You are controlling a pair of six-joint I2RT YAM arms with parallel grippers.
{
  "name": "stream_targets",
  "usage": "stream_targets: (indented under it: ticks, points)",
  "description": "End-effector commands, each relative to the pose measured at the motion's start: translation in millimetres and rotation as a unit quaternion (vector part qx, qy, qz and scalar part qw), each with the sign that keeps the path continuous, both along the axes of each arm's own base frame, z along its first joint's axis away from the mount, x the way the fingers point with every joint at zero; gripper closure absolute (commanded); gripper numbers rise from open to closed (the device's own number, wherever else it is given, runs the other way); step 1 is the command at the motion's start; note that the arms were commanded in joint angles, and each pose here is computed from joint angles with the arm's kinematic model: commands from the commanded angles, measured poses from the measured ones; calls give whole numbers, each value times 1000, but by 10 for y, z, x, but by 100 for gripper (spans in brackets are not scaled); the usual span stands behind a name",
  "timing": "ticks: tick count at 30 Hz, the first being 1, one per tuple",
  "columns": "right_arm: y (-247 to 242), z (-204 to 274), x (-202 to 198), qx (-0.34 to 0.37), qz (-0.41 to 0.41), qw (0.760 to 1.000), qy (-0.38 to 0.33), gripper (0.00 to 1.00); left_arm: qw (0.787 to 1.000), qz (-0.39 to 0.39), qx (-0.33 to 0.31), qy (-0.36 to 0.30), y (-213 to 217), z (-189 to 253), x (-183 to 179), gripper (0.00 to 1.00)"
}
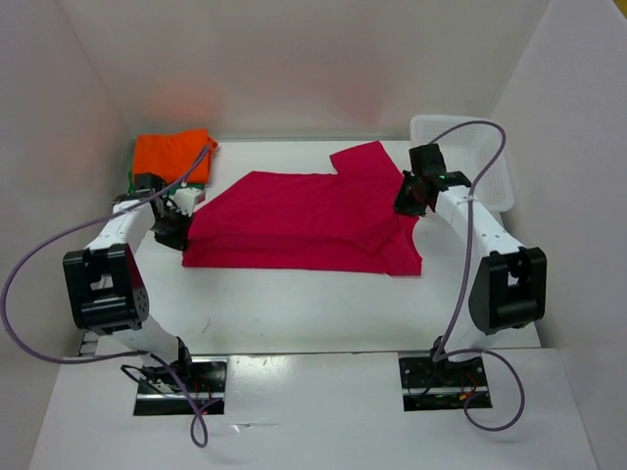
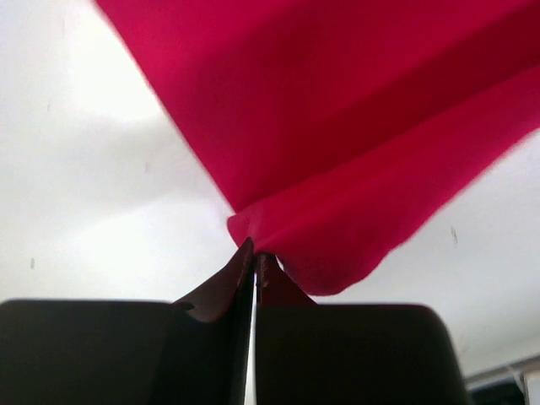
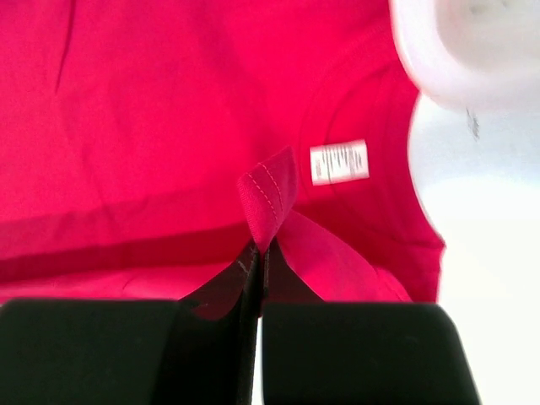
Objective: Fold and stack the t-shirts
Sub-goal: Fold the flattened tshirt in 1/3 of the way
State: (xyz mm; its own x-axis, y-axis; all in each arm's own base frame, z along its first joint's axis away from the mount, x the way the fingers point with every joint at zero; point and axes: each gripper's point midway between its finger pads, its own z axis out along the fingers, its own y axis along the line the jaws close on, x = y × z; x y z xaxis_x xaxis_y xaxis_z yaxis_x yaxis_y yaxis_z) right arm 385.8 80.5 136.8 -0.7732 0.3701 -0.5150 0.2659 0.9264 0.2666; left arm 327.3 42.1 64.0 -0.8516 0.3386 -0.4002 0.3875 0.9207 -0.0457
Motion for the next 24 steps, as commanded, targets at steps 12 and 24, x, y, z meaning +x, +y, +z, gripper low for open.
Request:
stream_targets:
  ticks: [12,24]
  points:
    - [102,176,-1088,35,23,999,24,100,998,-20,28,53,43,58,-978,100]
    - [127,62,-560,4,33,999,20,100,998,-22,40,51,173,-57,-639,100]
